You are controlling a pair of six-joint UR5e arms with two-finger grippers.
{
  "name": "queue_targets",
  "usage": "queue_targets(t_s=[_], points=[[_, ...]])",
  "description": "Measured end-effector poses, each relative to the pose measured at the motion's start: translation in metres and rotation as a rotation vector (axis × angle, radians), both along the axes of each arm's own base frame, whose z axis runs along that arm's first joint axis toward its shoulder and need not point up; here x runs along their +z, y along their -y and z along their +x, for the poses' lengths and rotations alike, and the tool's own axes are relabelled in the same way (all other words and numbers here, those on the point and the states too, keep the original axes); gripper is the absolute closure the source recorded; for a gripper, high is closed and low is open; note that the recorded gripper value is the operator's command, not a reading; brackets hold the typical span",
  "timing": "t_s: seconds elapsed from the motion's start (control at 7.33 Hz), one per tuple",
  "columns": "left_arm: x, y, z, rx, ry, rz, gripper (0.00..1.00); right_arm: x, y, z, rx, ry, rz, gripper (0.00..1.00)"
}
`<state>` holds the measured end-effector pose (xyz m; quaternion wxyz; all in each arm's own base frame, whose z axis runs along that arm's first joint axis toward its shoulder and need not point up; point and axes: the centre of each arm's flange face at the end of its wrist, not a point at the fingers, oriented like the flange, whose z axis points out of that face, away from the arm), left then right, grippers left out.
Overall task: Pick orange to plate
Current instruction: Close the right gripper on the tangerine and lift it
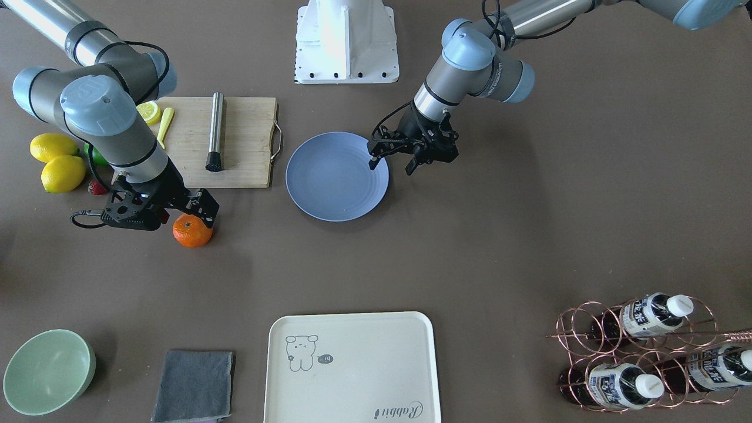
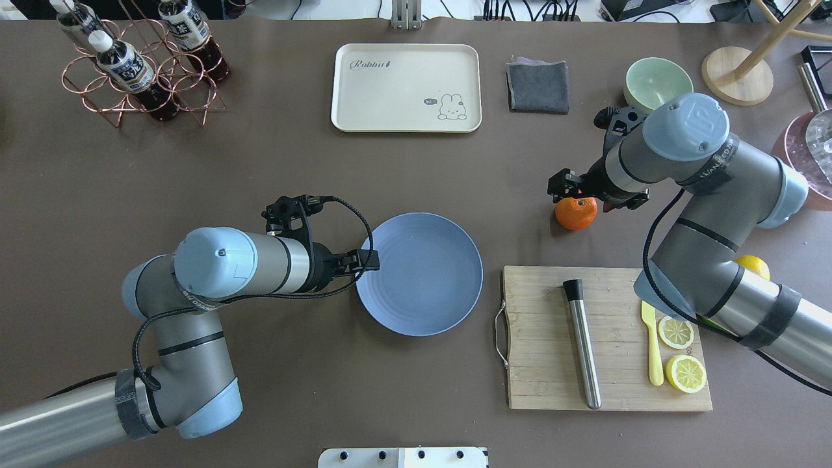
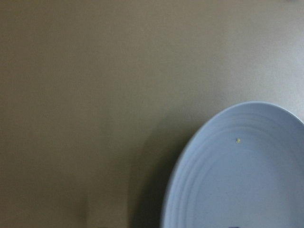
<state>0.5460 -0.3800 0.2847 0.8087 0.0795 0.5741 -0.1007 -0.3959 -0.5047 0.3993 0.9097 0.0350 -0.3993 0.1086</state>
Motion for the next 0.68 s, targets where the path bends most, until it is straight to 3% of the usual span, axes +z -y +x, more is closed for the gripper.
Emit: queue_targets(t_s=[0.41,0.55,0.68], points=[[0.000,0.005,-0.004,-0.009,-0.001,0.002,0.02,0.011,0.007,-0.024,0.000,-0.040,0.002,0.03],[0.000,0.006,-0.004,-0.011,-0.001,0.002,0.02,0.013,0.010,-0.030,-0.001,-0.047,0.005,0.74],[0.000,0.006,-0.005,-0.011,-0.002,0.003,0.02,0.012,0.011,-0.033,-0.002,-0.047,0.007,0.99]])
